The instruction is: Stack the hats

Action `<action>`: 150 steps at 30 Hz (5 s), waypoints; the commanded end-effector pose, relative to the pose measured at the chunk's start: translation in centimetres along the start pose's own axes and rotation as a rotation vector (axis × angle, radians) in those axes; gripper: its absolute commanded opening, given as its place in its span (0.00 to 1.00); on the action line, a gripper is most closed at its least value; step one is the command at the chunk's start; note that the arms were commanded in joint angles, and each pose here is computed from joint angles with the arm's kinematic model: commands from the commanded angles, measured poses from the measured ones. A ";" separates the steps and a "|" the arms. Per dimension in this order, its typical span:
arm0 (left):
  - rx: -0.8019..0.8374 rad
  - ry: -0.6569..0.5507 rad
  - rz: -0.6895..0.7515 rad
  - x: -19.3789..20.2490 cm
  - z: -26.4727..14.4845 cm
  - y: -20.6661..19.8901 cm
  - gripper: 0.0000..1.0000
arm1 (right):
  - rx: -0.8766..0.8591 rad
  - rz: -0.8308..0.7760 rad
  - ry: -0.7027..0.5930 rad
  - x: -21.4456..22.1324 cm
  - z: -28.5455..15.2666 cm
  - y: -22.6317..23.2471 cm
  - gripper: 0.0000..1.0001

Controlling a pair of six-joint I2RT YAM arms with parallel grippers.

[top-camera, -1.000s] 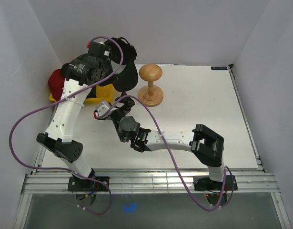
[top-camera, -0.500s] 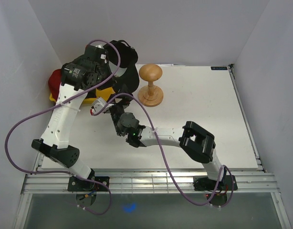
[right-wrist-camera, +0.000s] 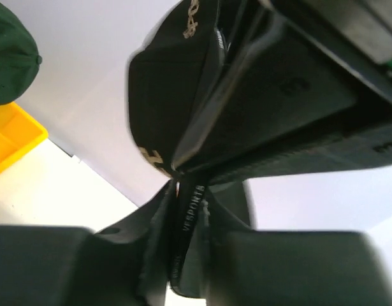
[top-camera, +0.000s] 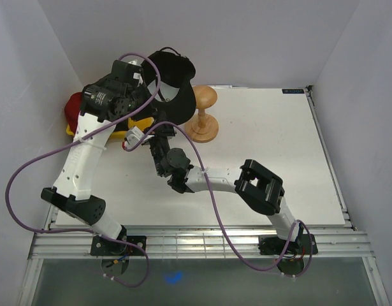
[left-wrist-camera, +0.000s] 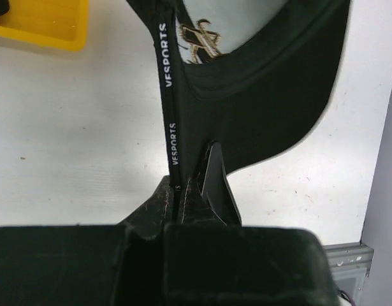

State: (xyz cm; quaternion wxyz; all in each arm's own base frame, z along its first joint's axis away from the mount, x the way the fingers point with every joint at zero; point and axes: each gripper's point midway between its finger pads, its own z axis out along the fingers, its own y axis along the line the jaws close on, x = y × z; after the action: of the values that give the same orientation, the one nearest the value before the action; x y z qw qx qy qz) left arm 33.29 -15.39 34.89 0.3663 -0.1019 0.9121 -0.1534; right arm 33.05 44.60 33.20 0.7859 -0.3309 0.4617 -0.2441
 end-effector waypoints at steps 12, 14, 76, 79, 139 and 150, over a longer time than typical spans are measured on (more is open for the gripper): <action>0.125 -0.121 -0.019 -2.2 -5.2 -1.7 0.11 | 0.152 0.125 -0.019 -2.5 0.0 -7.1 0.08; 0.143 -0.141 -0.013 -2.5 -5.9 -1.9 0.19 | 0.157 0.138 -0.013 -2.4 -0.1 -7.7 0.08; 0.440 -0.678 -0.129 -10.0 -20.9 -3.9 0.63 | -0.644 2.642 0.260 18.3 -1.3 -14.0 0.08; 0.431 -0.677 -0.125 -10.0 -20.8 -3.7 0.63 | -0.594 2.650 0.236 18.6 -1.0 -14.4 0.08; 0.325 -0.638 -0.091 -8.4 -18.5 -1.7 0.63 | -0.267 2.552 0.760 28.5 -3.2 -7.5 0.74; 0.308 -0.631 -0.063 -8.1 -18.2 -1.3 0.63 | -0.324 2.004 0.756 30.8 -4.5 -7.7 0.80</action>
State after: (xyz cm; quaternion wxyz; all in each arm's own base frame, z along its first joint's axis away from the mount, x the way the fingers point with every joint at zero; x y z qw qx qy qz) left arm 27.11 -10.97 52.55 0.6274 -0.1216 0.7213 -0.2673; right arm 43.00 18.47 21.58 0.3320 0.2514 0.7268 0.5462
